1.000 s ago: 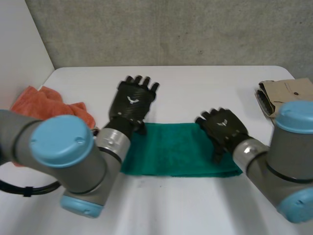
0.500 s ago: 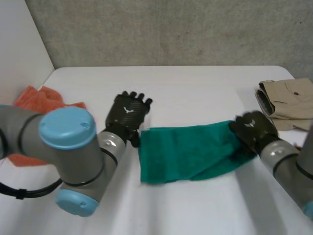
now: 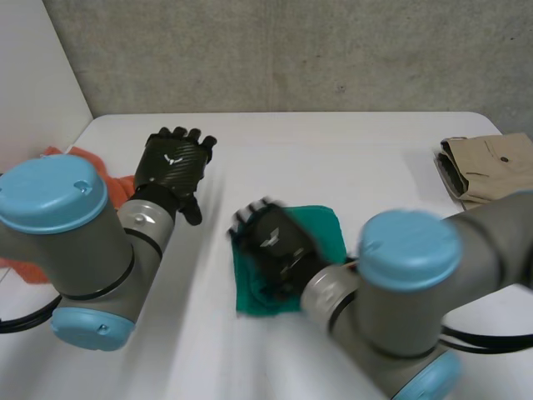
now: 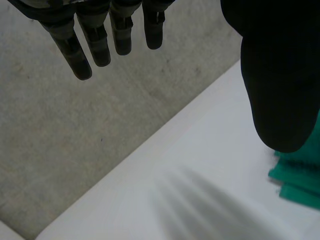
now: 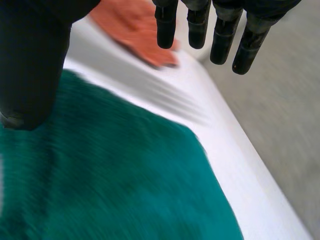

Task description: Fold the laundry.

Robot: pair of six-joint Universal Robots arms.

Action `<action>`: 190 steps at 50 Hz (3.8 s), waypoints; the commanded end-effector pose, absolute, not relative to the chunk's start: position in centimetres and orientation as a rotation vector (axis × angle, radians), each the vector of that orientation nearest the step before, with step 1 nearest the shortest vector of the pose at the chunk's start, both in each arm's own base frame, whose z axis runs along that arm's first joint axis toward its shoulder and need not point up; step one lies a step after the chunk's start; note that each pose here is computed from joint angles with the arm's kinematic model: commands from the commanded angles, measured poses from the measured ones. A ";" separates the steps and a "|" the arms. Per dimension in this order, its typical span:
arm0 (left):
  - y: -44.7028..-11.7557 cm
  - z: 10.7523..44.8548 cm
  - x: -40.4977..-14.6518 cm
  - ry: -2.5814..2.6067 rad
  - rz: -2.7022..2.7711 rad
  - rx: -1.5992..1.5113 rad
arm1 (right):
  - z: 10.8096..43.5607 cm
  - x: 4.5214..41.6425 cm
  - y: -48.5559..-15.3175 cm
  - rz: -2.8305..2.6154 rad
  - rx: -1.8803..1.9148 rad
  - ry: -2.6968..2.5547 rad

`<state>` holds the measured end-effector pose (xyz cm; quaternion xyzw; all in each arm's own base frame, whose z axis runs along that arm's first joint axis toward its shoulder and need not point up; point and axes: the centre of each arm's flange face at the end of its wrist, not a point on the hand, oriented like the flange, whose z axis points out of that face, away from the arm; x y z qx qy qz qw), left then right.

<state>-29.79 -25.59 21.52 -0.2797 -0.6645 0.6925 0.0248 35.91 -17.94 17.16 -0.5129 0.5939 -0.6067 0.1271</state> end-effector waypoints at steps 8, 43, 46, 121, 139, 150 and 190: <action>-20.6 20.1 -37.6 -1.863 1.909 -0.863 | 20.3 25.7 -25.0 -1.631 -0.613 2.188; -21.6 11.7 -34.1 -2.393 1.683 -1.198 | 12.1 32.5 -23.7 -1.402 -1.019 2.280; -21.7 12.4 -34.2 -2.373 1.702 -1.182 | 12.3 32.1 -24.1 -1.434 -1.017 2.310; -21.8 27.5 -34.6 -1.791 1.590 -1.095 | 10.5 35.9 -22.0 -1.832 -1.246 1.945; -21.6 27.6 -34.8 -1.776 1.595 -1.095 | 11.3 29.3 -28.0 -1.833 -1.250 2.124; -21.5 27.1 -34.6 -1.794 1.579 -1.098 | 12.5 28.5 -26.9 -1.808 -1.193 2.130; -21.6 26.1 -34.4 -1.817 1.554 -1.080 | 10.7 30.8 -31.7 -1.889 -1.175 2.065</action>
